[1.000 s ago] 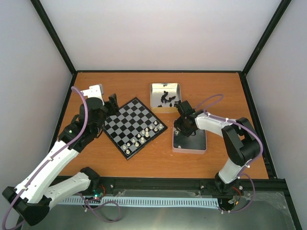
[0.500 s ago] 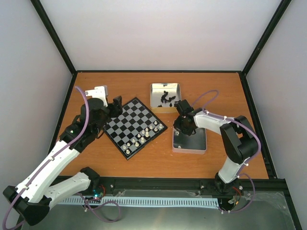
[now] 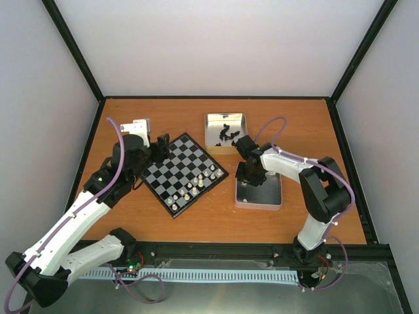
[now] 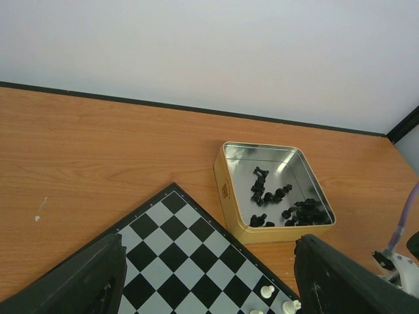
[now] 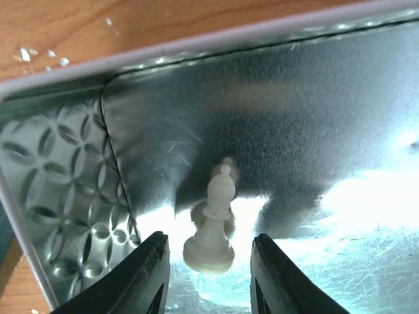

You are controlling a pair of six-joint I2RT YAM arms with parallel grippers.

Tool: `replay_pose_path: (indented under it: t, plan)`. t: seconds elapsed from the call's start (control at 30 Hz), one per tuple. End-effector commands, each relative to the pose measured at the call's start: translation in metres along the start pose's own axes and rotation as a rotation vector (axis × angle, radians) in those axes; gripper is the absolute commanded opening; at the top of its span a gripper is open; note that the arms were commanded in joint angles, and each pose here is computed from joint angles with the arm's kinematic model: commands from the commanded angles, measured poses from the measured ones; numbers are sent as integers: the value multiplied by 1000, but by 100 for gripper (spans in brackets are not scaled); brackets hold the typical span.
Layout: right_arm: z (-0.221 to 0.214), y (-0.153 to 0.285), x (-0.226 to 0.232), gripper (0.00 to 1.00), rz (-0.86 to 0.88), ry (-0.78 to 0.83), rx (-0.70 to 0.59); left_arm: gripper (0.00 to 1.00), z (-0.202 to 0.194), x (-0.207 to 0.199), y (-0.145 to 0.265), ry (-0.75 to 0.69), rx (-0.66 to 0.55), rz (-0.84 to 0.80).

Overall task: Set up the chess pieces on the board
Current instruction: Pick up the chess piece from the storage box.

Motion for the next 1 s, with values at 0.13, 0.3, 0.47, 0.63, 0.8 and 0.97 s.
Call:
replay_pose_path:
  t: [0.13,0.3,0.47,0.63,0.8,0.97]
  plan:
    - [-7,-16,-9,30,-86,97,46,71,6,-1,-1,-3,-21,-2]
    - [-3,-18,-14,26,-122,116,38,71,7,-1,0,-4,-27,-1]
    - [0,-20,-13,17,-123,133,27,71,6,-2,-1,3,-21,-2]
    - [8,-14,-9,12,-98,175,-30,71,4,-3,-2,-2,-13,-7]
    - [24,12,0,14,-37,233,-179,71,-7,-9,-8,-18,42,-41]
    - [28,29,4,15,7,267,-262,71,-23,-24,-16,-34,119,-124]
Point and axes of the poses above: each gripper's point midway between its finger pads, its own y axis back along the fingers, its own x axis along the line the jaws close on, z = x × y, the point moved 1 cm from there along y, back along the fingers, and after that the axes turned 11 degrees about y, right-handed, at the moved point
